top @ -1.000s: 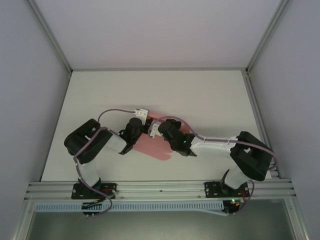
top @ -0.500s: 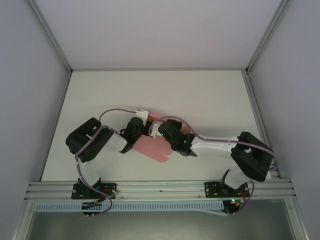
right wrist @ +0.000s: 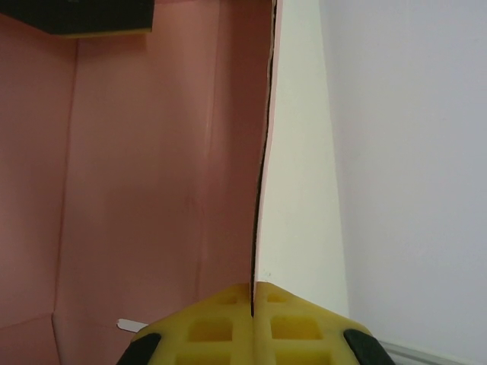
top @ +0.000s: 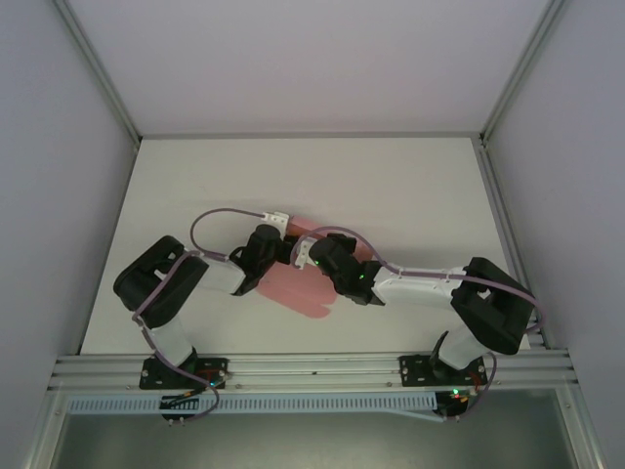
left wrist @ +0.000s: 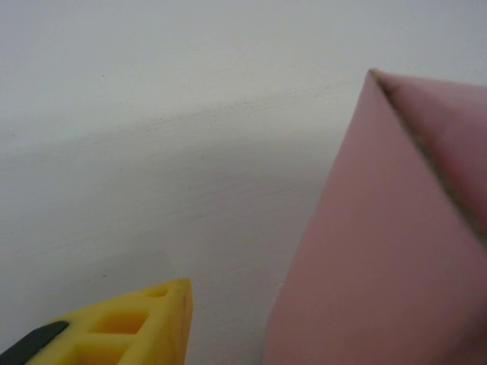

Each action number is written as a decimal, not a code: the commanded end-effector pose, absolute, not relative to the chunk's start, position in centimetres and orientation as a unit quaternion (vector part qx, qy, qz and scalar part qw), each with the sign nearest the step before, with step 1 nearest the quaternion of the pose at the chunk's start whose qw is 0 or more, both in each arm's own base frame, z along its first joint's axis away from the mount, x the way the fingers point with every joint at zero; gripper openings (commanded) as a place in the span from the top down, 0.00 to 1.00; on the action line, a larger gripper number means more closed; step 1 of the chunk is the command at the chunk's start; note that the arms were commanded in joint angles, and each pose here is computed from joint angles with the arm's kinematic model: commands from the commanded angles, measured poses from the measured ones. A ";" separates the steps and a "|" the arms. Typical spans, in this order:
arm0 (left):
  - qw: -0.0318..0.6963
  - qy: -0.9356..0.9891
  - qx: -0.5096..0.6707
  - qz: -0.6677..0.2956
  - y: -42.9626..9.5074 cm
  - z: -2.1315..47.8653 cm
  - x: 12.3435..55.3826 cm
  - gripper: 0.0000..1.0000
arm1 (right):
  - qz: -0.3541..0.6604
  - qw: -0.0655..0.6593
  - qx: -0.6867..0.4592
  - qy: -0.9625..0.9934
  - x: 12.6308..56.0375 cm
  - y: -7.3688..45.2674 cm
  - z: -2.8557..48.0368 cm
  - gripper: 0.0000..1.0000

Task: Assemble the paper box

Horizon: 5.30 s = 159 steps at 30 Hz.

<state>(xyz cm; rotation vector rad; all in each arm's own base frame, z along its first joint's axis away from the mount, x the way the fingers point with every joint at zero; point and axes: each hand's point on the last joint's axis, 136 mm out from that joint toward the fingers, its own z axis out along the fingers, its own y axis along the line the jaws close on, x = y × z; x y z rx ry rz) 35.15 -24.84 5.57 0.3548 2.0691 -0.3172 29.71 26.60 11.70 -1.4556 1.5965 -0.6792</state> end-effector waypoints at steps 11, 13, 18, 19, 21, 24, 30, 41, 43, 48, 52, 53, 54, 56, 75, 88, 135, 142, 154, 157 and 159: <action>0.490 0.860 0.115 -0.085 -23.7 5.4 36.6 0.79 | -0.287 0.395 -0.590 0.643 29.2 25.1 10.7 1.00; 0.489 0.866 0.092 -0.050 -22.2 4.4 36.8 0.85 | -0.288 0.395 -0.590 0.642 29.1 25.0 10.9 1.00; 0.479 0.877 0.044 -0.014 -19.3 2.1 36.7 0.92 | -0.298 0.385 -0.592 0.642 28.9 24.2 10.7 1.00; 0.472 0.881 0.031 -0.015 -18.7 1.6 36.7 0.96 | -0.300 0.383 -0.593 0.642 28.8 24.0 10.6 1.00; 0.459 0.888 0.007 -0.016 -17.6 0.7 36.8 1.00 | -0.300 0.380 -0.595 0.642 28.5 23.7 10.2 1.00; 0.457 0.889 -0.003 -0.003 -16.9 0.6 36.8 1.00 | -0.293 0.377 -0.596 0.646 28.2 23.6 9.9 1.00; 0.476 0.872 0.077 -0.077 -20.7 2.7 36.4 1.00 | -0.268 0.403 -0.572 0.662 28.4 24.6 10.4 0.86; 0.514 0.841 0.086 -0.145 -24.0 8.9 35.3 1.00 | -0.037 0.588 -0.381 0.712 27.7 26.9 22.7 0.00; 0.516 0.841 0.075 -0.146 -23.7 10.1 35.3 1.00 | 0.011 0.618 -0.314 0.721 27.3 25.4 25.5 0.00; 0.511 0.845 0.070 -0.140 -23.1 12.3 34.7 1.00 | 0.086 0.626 -0.057 0.773 28.2 17.4 29.1 0.00; 0.508 0.843 0.080 -0.156 -23.5 12.9 34.0 1.00 | 0.151 0.591 -0.026 0.792 29.1 16.1 28.6 0.00; 0.507 0.843 0.080 -0.162 -23.7 13.1 33.8 1.00 | 0.148 0.584 -0.030 0.797 29.4 16.0 28.4 0.00; 0.509 0.841 0.080 -0.167 -23.8 13.4 33.6 1.00 | 0.138 0.576 -0.030 0.806 29.8 15.8 28.1 0.00; 0.513 0.837 0.079 -0.172 -23.9 14.0 33.3 1.00 | 0.117 0.548 -0.044 0.827 30.3 15.6 27.3 0.00; 0.523 0.813 0.073 -0.245 -25.2 17.9 31.9 1.00 | 0.197 0.416 -0.185 0.868 28.8 21.5 19.6 0.01; 0.522 0.800 0.066 -0.289 -26.1 20.4 31.6 1.00 | 0.237 0.395 -0.220 0.860 28.3 23.6 18.3 0.07; 0.482 0.837 0.050 -0.254 -25.8 15.5 31.9 1.00 | 0.277 0.479 0.003 0.833 28.7 19.1 20.4 0.00; 0.489 0.839 0.043 -0.235 -25.1 15.8 32.3 1.00 | 0.268 0.444 0.016 0.855 24.3 16.0 17.6 0.00; 0.488 0.835 0.060 -0.247 -25.6 16.1 32.0 1.00 | 0.241 0.457 0.056 0.854 24.7 14.4 15.8 0.00; 0.491 0.833 0.061 -0.249 -25.5 16.3 31.8 1.00 | 0.234 0.468 0.057 0.850 26.0 14.9 16.2 0.00; 0.491 0.832 0.063 -0.251 -25.5 16.3 31.6 1.00 | 0.233 0.479 0.057 0.844 27.0 15.3 16.8 0.00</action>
